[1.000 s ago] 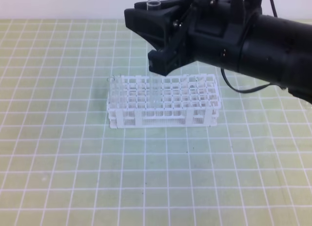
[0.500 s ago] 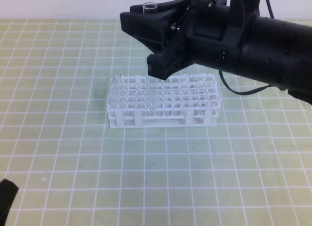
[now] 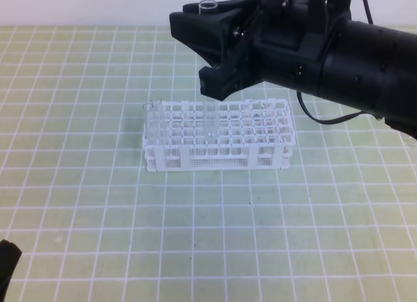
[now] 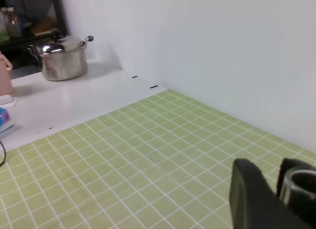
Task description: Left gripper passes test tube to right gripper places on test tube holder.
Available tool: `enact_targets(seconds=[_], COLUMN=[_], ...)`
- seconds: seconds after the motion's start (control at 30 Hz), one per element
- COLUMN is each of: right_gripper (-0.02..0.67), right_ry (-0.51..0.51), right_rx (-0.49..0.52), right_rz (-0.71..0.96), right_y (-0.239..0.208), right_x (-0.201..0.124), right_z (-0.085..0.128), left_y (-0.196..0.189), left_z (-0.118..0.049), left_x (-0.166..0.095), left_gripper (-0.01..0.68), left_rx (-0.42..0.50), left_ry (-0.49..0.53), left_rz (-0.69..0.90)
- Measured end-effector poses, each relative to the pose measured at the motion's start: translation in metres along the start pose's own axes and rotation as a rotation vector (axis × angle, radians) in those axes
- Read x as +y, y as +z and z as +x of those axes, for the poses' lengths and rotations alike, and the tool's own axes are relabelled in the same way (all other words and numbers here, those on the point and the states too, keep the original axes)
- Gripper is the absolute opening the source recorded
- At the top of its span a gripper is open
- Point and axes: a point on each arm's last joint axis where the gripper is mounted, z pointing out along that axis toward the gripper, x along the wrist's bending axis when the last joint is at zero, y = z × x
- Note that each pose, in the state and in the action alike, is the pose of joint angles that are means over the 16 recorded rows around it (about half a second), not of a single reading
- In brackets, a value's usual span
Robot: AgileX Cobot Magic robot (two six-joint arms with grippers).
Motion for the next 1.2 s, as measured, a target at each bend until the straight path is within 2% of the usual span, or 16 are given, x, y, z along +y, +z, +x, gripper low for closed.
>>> enact_targets(seconds=[0.47,0.8,1.0,1.2], right_gripper=[0.087,0.087,0.087,0.087], right_ry=[0.005,-0.006,-0.025,-0.032], right_rx=[-0.064,-0.232,-0.314,-0.328], right_rz=[0.043,0.116,0.055,-0.049], right_y=[-0.001,-0.006,-0.009,-0.011], right_x=[-0.004,-0.009,-0.004,-0.007], right_z=[-0.007,-0.019,-0.024,-0.025], left_y=[0.0,0.0,0.0,0.0], left_z=[0.0,0.0,0.0,0.0], left_x=[-0.001,0.001,0.001,0.0], left_gripper=[-0.002,-0.002,-0.002,-0.002], left_rx=[0.004,0.005,0.005,0.005], left_ry=[-0.001,-0.003,-0.003,-0.002], left_rz=[0.007,0.002,0.001,0.003])
